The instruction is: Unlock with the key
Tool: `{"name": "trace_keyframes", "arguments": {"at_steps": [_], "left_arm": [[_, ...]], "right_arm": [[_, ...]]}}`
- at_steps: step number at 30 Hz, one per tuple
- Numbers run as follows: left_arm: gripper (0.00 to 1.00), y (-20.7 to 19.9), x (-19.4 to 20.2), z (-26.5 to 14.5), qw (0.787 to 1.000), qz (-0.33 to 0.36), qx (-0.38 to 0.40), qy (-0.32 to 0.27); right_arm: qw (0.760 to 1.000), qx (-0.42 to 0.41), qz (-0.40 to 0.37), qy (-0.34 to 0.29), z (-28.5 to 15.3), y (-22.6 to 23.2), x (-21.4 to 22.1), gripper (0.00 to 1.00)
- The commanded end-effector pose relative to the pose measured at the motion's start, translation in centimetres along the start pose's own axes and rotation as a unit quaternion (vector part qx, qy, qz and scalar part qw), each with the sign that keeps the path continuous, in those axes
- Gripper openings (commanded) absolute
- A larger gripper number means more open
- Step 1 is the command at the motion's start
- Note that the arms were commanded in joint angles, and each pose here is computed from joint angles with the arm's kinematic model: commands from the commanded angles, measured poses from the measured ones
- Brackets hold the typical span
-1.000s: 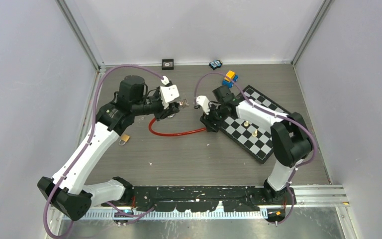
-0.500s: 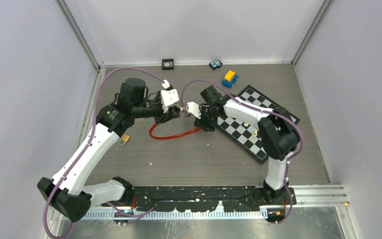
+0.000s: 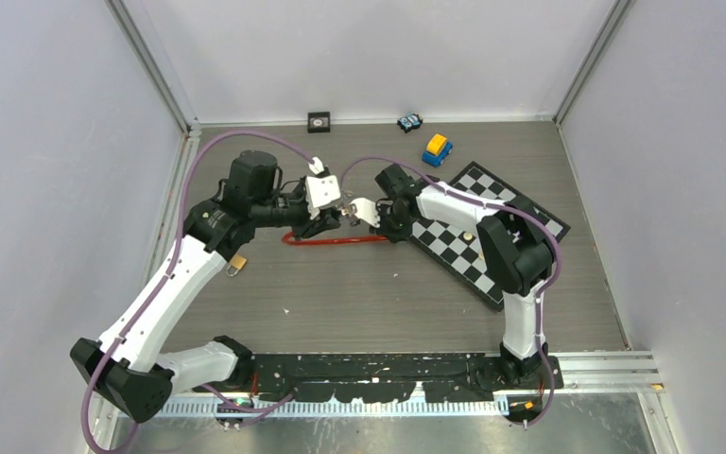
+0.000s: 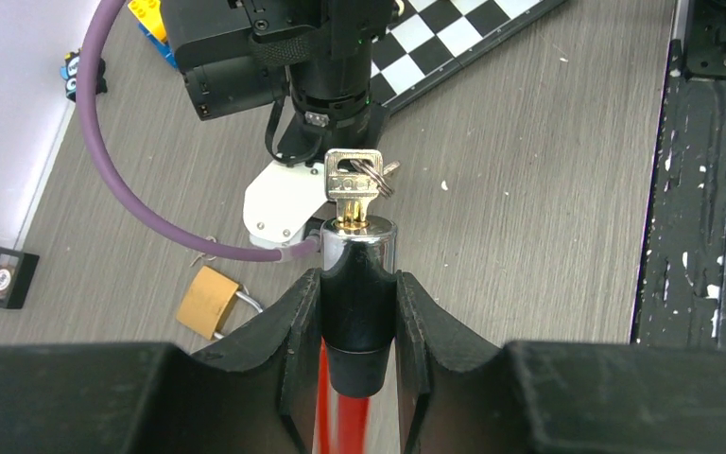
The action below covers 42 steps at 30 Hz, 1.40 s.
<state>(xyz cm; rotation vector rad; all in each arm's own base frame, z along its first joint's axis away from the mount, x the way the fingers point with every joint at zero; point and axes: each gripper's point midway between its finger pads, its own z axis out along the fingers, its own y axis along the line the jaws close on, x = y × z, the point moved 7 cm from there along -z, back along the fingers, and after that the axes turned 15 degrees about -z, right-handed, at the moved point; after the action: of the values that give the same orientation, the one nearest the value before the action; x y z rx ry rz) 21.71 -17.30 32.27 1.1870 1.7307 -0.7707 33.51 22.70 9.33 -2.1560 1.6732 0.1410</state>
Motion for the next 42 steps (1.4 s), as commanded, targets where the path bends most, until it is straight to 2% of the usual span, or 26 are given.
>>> {"name": "trace_keyframes", "arguments": {"at_steps": [1, 3, 4, 9, 13, 22, 27, 34, 37, 42], "left_arm": [[0.00, -0.3, -1.1, -1.7, 0.999, 0.037, -0.014, -0.007], [0.00, -0.1, -1.4, -2.3, 0.998, 0.049, -0.026, 0.001], [0.00, 0.0, -1.9, -2.7, 0.998, 0.058, -0.034, 0.002], [0.00, 0.7, -2.3, -4.4, 0.991, 0.106, -0.074, 0.045], [0.00, 2.4, -1.0, -4.7, 0.976, 0.147, -0.120, 0.103], [0.00, 7.8, 5.6, -1.1, 0.932, 0.216, -0.192, 0.221], [0.00, 10.0, 9.7, 1.1, 0.903, 0.247, -0.200, 0.289], [0.01, 10.7, 12.8, 3.2, 0.898, 0.250, -0.181, 0.314], [0.07, 10.3, 14.3, 4.1, 0.898, 0.248, -0.165, 0.323], [0.11, 9.8, 17.6, 6.1, 0.874, 0.273, -0.142, 0.376]], "right_arm": [[1.000, 0.026, 0.002, -0.008, -0.9, -1.7, -1.2, 0.10], [0.999, 0.042, 0.012, -0.017, -1.5, -2.5, -1.7, 0.02], [0.998, 0.052, 0.021, -0.023, -1.9, -3.0, -1.9, 0.01], [0.989, 0.113, 0.084, -0.053, -4.4, -6.8, -2.8, 0.01], [0.976, 0.155, 0.136, -0.063, -5.5, -9.6, -2.8, 0.01], [0.934, 0.273, 0.230, 0.022, -3.5, -15.4, -0.2, 0.01], [0.915, 0.300, 0.267, 0.040, -2.1, -17.5, 1.1, 0.01], [0.905, 0.305, 0.292, 0.057, -0.5, -18.0, 2.6, 0.01], [0.904, 0.307, 0.289, 0.069, -0.1, -17.9, 3.0, 0.02], [0.906, 0.300, 0.289, 0.074, 0.5, -17.4, 3.3, 0.11]]}}
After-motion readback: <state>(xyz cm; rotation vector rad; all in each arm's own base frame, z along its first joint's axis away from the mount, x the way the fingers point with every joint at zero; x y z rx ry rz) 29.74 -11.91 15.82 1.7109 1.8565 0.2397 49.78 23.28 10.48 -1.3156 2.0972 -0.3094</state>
